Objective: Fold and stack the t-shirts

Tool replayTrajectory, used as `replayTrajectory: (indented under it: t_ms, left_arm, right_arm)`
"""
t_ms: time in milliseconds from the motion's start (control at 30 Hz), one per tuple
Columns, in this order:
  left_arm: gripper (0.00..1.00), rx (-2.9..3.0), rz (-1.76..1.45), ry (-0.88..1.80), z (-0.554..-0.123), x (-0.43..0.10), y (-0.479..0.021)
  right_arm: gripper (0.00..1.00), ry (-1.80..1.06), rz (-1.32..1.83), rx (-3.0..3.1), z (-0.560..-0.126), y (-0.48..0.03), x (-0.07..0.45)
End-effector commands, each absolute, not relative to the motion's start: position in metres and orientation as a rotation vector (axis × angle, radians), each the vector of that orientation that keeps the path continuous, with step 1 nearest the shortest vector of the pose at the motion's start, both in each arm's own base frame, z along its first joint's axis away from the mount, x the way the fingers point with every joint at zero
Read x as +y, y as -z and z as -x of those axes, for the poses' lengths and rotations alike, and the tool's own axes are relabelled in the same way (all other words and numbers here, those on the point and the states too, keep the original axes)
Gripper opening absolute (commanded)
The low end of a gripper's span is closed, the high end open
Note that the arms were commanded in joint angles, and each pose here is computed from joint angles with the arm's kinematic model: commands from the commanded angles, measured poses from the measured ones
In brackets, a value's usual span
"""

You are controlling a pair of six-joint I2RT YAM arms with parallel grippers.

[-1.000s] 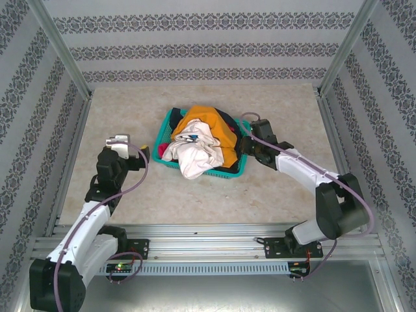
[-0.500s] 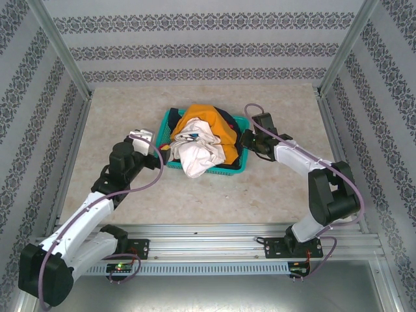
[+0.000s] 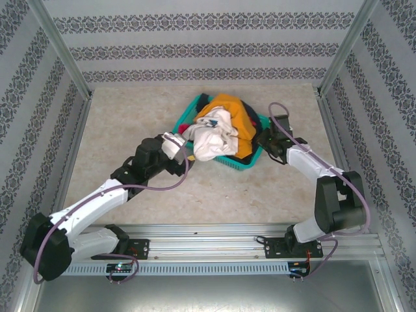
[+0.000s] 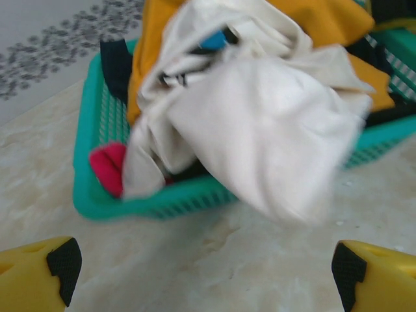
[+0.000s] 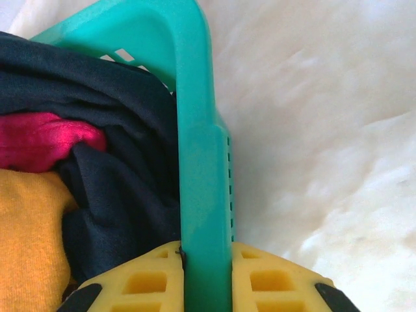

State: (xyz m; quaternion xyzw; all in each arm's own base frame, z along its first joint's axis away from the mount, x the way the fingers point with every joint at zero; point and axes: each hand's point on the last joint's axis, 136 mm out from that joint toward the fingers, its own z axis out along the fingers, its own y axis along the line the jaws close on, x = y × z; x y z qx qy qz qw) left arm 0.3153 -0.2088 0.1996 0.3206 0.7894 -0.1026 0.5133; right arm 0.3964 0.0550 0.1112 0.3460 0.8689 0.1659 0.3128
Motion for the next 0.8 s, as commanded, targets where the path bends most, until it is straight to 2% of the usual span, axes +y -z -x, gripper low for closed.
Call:
replayTrajectory:
  t_ms: [0, 367, 767]
  left_arm:
    - [1.0, 1.826, -0.889, 0.26, -0.314, -0.243, -0.21]
    - [1.0, 1.755, -0.991, 0.483, -0.314, -0.352, -0.202]
    - [1.0, 1.771, -1.002, 0.538, -0.323, -0.381, -0.194]
  right_arm:
    - [0.04, -0.341, -1.177, 1.986, -0.407, -0.148, -0.006]
    - [0.01, -0.261, -1.411, 1.809, -0.392, -0.142, -0.093]
    - [0.0, -0.207, -1.607, 1.596, -0.383, -0.128, -0.148]
